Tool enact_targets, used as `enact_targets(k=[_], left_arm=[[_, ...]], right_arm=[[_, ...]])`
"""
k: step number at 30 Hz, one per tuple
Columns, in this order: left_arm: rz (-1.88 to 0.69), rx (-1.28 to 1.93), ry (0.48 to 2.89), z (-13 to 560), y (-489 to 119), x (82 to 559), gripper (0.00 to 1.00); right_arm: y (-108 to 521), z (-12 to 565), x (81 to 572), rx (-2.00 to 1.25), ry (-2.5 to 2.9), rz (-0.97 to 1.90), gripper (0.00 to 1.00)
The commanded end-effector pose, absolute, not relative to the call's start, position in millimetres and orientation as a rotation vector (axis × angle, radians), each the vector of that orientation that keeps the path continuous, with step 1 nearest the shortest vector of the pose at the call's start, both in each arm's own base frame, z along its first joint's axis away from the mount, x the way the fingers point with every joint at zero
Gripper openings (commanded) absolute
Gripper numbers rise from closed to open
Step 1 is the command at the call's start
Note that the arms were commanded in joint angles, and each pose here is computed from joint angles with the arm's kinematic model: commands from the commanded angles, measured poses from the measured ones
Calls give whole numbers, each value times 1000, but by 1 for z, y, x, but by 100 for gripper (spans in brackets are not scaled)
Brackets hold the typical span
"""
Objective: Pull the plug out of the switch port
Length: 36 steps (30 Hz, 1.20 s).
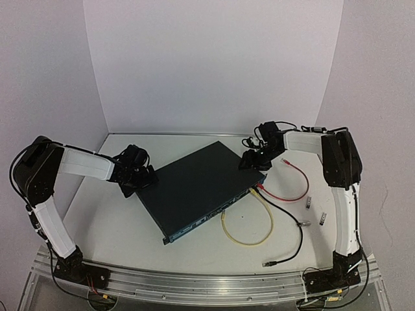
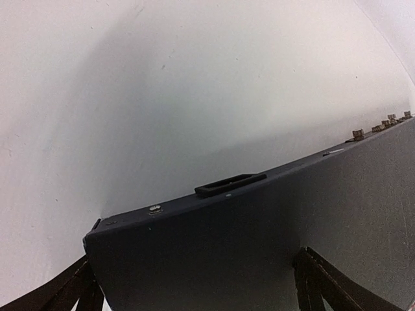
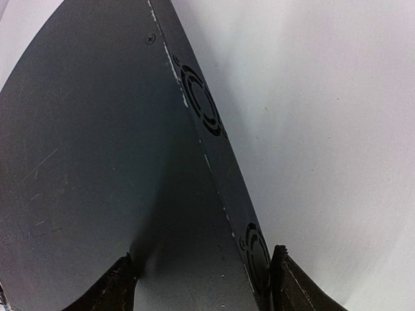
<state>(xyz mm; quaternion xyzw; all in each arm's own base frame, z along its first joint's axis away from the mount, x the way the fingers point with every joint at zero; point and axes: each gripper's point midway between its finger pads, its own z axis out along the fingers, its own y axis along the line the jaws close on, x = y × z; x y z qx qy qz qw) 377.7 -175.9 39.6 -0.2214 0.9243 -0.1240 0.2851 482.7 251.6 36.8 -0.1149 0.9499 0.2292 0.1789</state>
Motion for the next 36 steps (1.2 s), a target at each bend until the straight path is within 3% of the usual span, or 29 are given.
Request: enact_targets(k=[1, 9, 19, 26, 31, 36], left_arm=[[-309, -518, 2505, 30, -180, 377, 99], [-160, -471, 2477, 52, -157, 375, 100], [-33, -191, 2320, 165, -170, 411, 100], [-92, 224, 2210, 212, -262, 413, 100], [-274, 681, 2168, 186, -359, 382, 100], [-297, 1004, 2110, 147, -410, 345, 100]], right_arm=[[340, 11, 381, -545, 2863, 836, 66], [342, 20, 391, -510, 2816, 705, 68], [274, 88, 429, -181, 2681, 463, 86], [201, 102, 408, 53, 2659, 448, 88], [185, 102, 372, 88, 2642, 610, 86], [200, 95, 345, 102, 2595, 920, 80]])
